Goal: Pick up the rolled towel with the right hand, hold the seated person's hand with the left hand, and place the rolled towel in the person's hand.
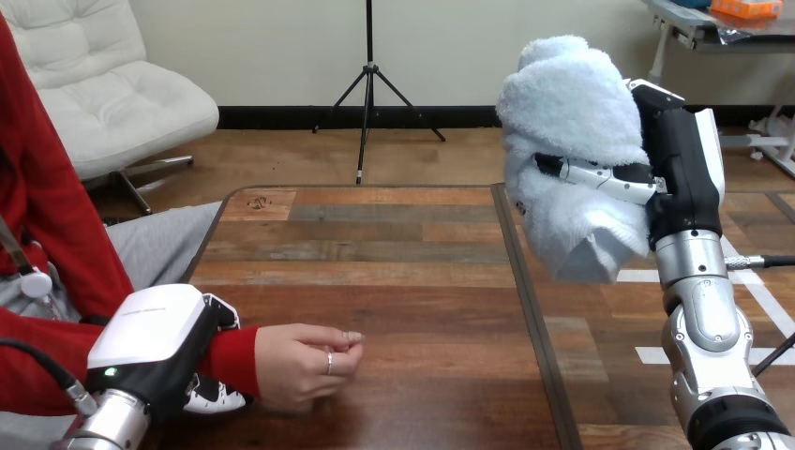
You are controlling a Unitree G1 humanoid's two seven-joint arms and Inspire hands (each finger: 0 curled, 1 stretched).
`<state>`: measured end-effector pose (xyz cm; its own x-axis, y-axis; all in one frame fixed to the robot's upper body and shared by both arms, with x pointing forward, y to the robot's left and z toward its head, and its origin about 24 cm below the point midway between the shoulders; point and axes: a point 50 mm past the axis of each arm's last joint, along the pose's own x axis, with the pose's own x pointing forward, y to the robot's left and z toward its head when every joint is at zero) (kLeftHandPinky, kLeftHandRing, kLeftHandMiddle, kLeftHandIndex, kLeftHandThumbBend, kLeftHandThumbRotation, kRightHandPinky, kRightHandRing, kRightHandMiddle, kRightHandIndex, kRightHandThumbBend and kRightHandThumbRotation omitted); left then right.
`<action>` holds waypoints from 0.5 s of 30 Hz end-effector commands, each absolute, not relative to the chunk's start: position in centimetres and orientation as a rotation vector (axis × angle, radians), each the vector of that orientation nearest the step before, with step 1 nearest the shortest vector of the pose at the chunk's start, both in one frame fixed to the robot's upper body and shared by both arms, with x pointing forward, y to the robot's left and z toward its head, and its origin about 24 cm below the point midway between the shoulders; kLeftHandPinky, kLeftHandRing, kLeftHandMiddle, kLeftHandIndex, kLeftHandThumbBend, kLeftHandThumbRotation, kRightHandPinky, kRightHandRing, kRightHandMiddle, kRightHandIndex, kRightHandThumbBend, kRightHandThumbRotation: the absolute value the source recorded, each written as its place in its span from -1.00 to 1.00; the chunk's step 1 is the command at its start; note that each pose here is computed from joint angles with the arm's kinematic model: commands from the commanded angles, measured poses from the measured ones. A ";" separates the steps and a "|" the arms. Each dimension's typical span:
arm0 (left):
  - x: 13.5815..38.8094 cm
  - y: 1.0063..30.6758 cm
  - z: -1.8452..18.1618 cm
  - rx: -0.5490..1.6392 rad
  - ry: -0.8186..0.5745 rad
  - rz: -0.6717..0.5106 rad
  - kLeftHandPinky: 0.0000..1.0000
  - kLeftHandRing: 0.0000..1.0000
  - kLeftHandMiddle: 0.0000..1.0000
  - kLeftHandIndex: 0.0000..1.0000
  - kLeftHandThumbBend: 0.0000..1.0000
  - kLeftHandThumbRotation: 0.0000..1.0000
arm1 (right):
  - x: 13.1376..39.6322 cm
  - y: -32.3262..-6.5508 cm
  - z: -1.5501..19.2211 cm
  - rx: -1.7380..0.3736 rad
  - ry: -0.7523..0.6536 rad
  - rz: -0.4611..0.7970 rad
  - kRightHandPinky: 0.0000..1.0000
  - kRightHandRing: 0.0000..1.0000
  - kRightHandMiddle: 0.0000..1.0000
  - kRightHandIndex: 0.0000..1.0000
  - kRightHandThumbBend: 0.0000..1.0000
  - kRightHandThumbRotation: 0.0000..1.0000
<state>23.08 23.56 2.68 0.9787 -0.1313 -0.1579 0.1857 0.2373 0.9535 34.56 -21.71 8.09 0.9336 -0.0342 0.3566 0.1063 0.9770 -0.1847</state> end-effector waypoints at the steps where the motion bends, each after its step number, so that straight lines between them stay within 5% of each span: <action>1: 24.8 22.6 7.5 1.292 -0.173 -0.094 -0.59 -0.50 -0.41 -0.38 0.21 -1.00 | 35.1 -21.3 10.2 -0.197 -0.453 -0.073 -0.51 -0.41 -0.27 -0.18 0.59 -1.00; 15: 24.7 22.4 9.0 1.249 -0.255 -0.062 -0.56 -0.47 -0.37 -0.34 0.17 -1.00 | 35.1 -20.8 10.1 -0.197 -0.454 -0.058 -0.50 -0.40 -0.26 -0.18 0.55 -1.00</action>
